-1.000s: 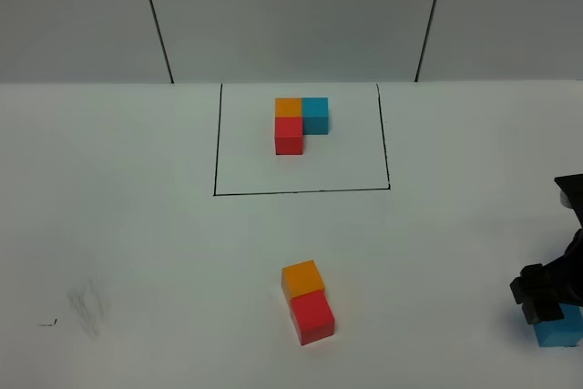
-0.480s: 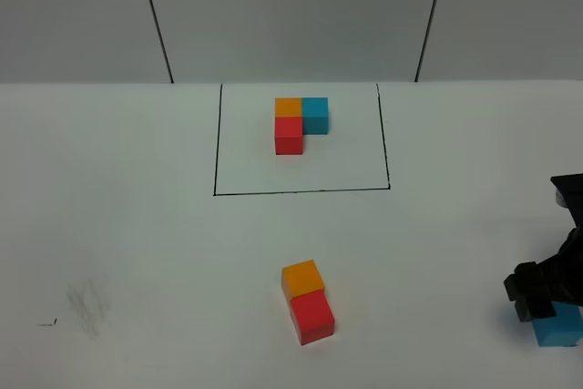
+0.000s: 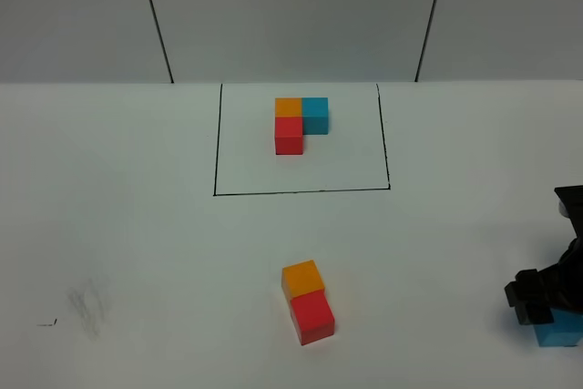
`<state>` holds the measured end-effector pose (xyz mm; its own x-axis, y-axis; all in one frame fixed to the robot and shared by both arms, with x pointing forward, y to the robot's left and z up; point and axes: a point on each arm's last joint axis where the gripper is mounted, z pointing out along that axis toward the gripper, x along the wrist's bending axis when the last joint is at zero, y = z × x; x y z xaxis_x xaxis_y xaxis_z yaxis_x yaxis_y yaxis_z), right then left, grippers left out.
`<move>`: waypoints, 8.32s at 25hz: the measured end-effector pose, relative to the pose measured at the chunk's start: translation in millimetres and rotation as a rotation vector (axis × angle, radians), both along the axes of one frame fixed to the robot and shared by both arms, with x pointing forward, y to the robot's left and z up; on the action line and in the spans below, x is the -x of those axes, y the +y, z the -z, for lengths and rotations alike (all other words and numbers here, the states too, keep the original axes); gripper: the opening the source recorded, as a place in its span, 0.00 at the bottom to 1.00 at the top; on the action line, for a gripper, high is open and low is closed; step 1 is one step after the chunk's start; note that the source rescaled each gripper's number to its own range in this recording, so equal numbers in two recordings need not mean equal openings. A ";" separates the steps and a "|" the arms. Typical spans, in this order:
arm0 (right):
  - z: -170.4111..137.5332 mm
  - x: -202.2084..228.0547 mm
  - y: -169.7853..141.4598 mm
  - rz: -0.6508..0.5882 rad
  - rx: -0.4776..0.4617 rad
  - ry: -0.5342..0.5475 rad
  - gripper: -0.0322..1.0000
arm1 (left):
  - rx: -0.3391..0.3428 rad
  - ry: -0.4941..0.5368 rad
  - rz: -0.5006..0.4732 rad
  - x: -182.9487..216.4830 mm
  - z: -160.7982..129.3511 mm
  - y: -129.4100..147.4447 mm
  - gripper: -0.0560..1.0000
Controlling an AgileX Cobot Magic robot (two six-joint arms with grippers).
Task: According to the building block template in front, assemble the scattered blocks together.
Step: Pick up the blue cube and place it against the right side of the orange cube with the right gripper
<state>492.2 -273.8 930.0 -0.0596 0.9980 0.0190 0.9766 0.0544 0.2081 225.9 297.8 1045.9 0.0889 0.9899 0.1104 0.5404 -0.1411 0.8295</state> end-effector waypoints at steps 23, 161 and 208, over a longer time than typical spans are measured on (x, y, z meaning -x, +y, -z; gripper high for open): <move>27.8 -6.6 -9.3 0.041 0.004 0.066 0.60 | 0.000 0.000 0.000 0.0 0.0 0.0 0.99; -58.4 -44.2 108.3 -1.677 0.206 -0.087 0.03 | 0.000 0.000 0.000 0.0 0.0 0.0 0.99; -27.0 -86.4 204.7 -1.909 0.193 -0.078 0.03 | 0.000 0.000 0.000 0.0 0.0 0.0 0.99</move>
